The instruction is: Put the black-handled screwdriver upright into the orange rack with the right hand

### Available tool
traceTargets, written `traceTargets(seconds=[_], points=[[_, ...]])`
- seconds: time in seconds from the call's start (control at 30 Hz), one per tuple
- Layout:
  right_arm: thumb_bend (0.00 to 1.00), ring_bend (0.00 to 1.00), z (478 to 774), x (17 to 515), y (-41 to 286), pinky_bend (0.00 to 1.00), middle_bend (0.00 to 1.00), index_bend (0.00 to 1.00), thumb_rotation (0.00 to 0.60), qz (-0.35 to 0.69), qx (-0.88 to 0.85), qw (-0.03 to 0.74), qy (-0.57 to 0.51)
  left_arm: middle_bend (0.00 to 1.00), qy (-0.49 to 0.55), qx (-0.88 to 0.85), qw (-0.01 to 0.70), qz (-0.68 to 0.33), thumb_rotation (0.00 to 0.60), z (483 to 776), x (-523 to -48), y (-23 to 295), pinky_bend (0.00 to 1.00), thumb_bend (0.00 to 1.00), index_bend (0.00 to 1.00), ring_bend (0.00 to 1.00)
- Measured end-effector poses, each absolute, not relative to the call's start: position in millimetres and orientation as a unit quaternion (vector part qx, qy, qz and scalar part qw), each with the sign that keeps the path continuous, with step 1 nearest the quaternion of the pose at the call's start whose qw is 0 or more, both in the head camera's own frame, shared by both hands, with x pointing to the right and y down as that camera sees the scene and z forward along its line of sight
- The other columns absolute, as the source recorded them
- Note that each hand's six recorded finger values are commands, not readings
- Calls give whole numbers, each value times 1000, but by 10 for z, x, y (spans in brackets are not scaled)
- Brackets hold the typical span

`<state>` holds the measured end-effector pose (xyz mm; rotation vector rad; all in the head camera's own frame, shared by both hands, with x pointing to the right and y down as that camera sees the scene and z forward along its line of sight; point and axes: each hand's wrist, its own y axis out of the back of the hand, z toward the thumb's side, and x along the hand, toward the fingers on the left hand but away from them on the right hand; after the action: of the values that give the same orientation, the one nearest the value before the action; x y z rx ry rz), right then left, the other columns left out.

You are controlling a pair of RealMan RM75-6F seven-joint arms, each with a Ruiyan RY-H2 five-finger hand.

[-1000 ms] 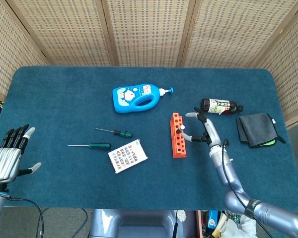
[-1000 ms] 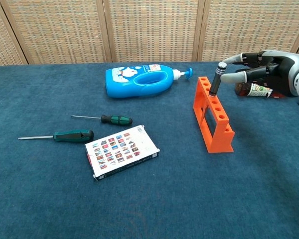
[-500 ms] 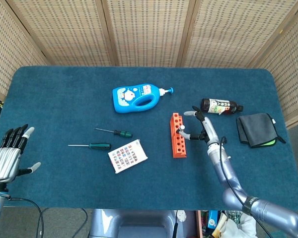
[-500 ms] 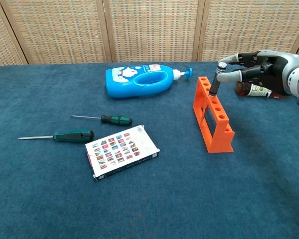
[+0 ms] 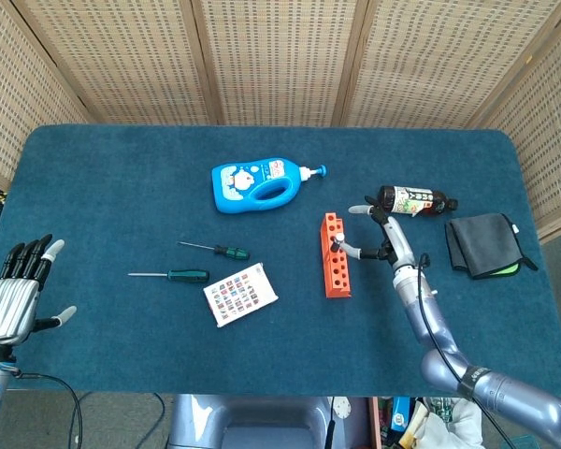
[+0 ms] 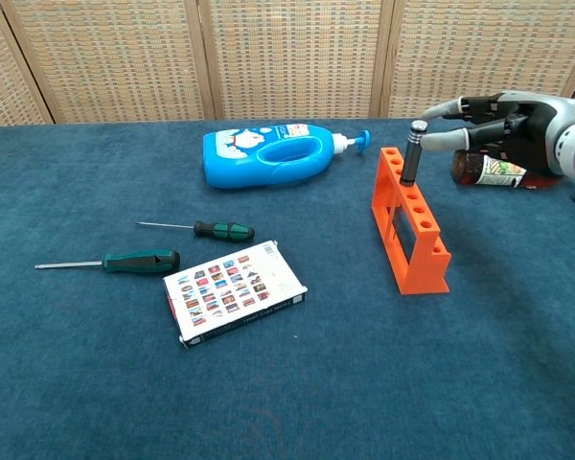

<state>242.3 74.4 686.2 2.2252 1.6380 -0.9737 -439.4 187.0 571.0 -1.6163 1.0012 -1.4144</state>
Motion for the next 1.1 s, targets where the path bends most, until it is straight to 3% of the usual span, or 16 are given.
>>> traceTargets(seconds=[0.23,0.53,0.63,0.87,1.1], points=[[157,0,6786,2476,728,0,0,260,600,-323,754,100,563,0,391,-633,376,-553,600,5714,-4394,1874,0,0,0,0],[157,0,6526,2888,773,0,0,260,600,-333,740,42,582,0,390,-632,373,-556,600,5722,-4427,1887,0,0,0,0],[153,0,6412,3072,841,0,0,253,600,-349,736,-9,579,0,388,-632,370,-560,600,5746,-4447,1894,0,0,0,0],[81,0,6183,3538,1187,0,0,80,600,-422,715,-161,534,0,380,-628,368,-571,600,5796,-4479,1915,0,0,0,0],[75,0,6000,3910,1558,0,0,4,600,-493,657,-296,488,0,369,-624,373,-579,600,5819,-4471,1972,0,0,0,0]])
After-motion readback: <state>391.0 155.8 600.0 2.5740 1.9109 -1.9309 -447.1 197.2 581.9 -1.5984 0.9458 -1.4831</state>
